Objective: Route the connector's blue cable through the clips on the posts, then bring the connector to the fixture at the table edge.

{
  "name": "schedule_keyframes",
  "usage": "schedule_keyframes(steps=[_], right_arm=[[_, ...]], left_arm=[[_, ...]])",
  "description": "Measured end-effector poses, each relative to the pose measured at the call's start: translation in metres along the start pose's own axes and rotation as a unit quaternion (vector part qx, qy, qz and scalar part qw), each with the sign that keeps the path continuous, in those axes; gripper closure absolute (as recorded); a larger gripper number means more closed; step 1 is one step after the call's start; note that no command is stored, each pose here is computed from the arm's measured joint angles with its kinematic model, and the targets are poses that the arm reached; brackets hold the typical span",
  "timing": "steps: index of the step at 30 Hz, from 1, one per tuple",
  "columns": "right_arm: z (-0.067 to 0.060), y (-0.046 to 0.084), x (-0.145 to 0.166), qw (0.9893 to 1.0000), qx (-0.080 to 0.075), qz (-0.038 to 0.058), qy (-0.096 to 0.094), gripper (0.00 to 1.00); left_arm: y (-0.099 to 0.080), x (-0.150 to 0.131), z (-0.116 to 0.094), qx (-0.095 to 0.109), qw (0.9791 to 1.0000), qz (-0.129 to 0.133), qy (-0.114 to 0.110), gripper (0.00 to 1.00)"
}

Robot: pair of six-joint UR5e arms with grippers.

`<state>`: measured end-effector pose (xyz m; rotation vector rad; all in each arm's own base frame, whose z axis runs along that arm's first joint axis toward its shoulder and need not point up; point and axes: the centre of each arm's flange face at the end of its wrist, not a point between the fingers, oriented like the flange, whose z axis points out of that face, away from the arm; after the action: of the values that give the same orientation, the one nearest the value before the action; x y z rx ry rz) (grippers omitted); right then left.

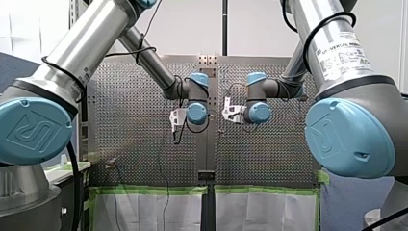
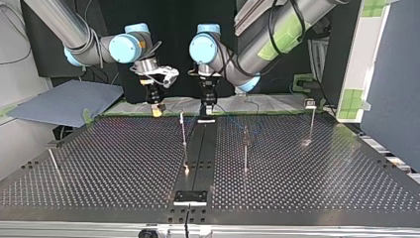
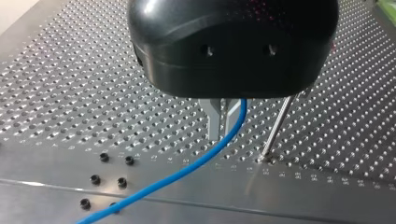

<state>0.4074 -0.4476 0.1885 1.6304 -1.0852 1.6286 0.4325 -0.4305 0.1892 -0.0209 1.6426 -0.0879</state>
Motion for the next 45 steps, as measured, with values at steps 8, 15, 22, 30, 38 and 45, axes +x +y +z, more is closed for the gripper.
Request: schedule_keyframes(steps=[8,15,22,30,38,45], right_arm=[[-0.011,0.005,-0.009,1.0000,-0.006,0.0003,-0.005,1.00],[-0.022,0.013,-0.016,0.9999,-0.015,0.0021,-0.007,1.00],[-0.030,0.019,-0.024,0.9997,-0.020,0.0012,-0.013,1.00],[-0.043,0.025,-0.040,0.9996,-0.024,0.0026,-0.018,1.00],[-0.045,0.034,-0.044,0.9996,-0.029,0.0009,-0.001,1.00],[-0.046,0.042,-0.046,0.9993,-0.037,0.0012,0.001,1.00]], left_arm=[[-0.006,0.019,-0.007,0.004,0.9999,0.008,0.011,1.00],[-0.007,0.028,-0.016,0.006,0.9998,0.011,0.014,1.00],[-0.010,0.035,-0.025,0.014,0.9998,0.010,0.013,1.00],[-0.011,0.050,-0.025,0.018,0.9995,0.017,0.019,1.00],[-0.014,0.058,-0.024,0.024,0.9995,0.014,0.016,1.00],[-0.015,0.058,-0.023,0.024,0.9996,0.012,0.013,1.00]])
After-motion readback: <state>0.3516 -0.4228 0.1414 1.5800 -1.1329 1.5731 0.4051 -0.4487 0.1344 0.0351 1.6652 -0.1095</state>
